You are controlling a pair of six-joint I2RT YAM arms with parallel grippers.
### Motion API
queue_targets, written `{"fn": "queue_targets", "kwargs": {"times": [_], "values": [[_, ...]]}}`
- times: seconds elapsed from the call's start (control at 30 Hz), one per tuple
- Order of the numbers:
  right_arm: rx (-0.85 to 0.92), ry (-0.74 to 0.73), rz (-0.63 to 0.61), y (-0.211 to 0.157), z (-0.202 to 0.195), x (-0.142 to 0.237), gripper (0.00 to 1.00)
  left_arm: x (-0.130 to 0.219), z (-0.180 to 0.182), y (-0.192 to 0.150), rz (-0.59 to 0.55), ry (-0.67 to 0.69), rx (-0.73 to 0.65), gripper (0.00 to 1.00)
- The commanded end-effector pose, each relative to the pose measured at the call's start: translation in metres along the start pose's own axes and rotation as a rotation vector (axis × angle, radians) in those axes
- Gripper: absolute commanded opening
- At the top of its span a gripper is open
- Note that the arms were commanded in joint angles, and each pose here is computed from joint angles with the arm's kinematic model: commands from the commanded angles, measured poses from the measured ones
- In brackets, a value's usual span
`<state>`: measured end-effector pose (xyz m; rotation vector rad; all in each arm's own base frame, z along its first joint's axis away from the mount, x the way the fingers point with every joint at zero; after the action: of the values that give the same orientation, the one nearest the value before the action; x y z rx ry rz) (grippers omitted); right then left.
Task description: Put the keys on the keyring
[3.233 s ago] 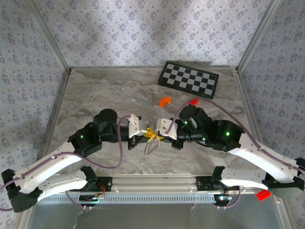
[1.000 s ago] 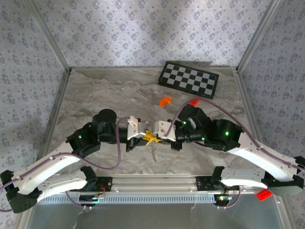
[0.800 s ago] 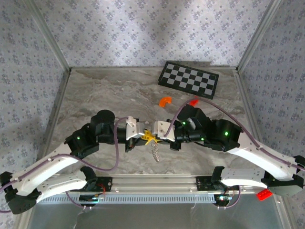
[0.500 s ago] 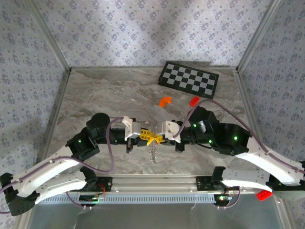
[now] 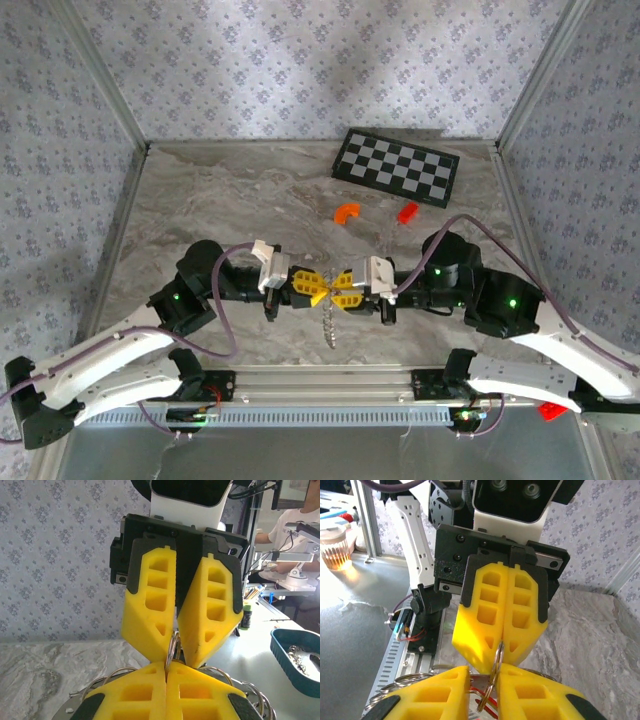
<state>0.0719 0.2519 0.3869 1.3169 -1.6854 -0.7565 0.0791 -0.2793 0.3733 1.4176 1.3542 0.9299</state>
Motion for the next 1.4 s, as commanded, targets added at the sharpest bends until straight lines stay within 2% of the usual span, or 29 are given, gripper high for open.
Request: {"fn": "queue_targets", "kwargs": {"times": [0.0, 0.1, 0.27, 0.37, 0.6, 1.0, 1.37], "values": [[-0.031, -0.013, -0.029, 0.0, 0.001, 0.003, 0.19, 0.002, -0.009, 0.027, -0.098, -0.015, -0.059, 0.0], [-0.036, -0.028, -0.039, -0.001, 0.001, 0.006, 0.18, 0.001, -0.011, 0.029, -0.099, -0.022, -0.062, 0.0], [-0.041, -0.049, -0.038, -0.003, 0.0, 0.008, 0.25, 0.001, -0.013, 0.028, -0.094, -0.026, -0.064, 0.0], [-0.049, -0.057, -0.047, -0.004, 0.0, 0.01, 0.25, 0.002, -0.013, 0.028, -0.093, -0.021, -0.067, 0.0], [-0.066, -0.09, -0.052, -0.007, -0.004, 0.013, 0.21, 0.003, -0.015, 0.028, -0.091, -0.029, -0.069, 0.0], [-0.113, -0.09, -0.024, -0.018, -0.006, 0.008, 0.0, 0.005, -0.022, 0.031, -0.102, -0.058, -0.08, 0.0], [-0.173, -0.035, 0.058, -0.028, -0.01, -0.003, 0.0, 0.003, -0.029, 0.033, -0.101, -0.085, -0.088, 0.0]]}}
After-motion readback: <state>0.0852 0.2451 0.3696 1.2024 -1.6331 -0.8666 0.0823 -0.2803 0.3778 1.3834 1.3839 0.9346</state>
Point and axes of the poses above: each hand's point on the last joint's axis, 136 mm out from that joint toward the fingers, its own x axis back along the fingers, its own z axis along the line the jaws close on, y = z × x, the point moved 3 cm from there along x, back along the fingers, and after that the axes turned 15 degrees about x, right-handed, at the moved point
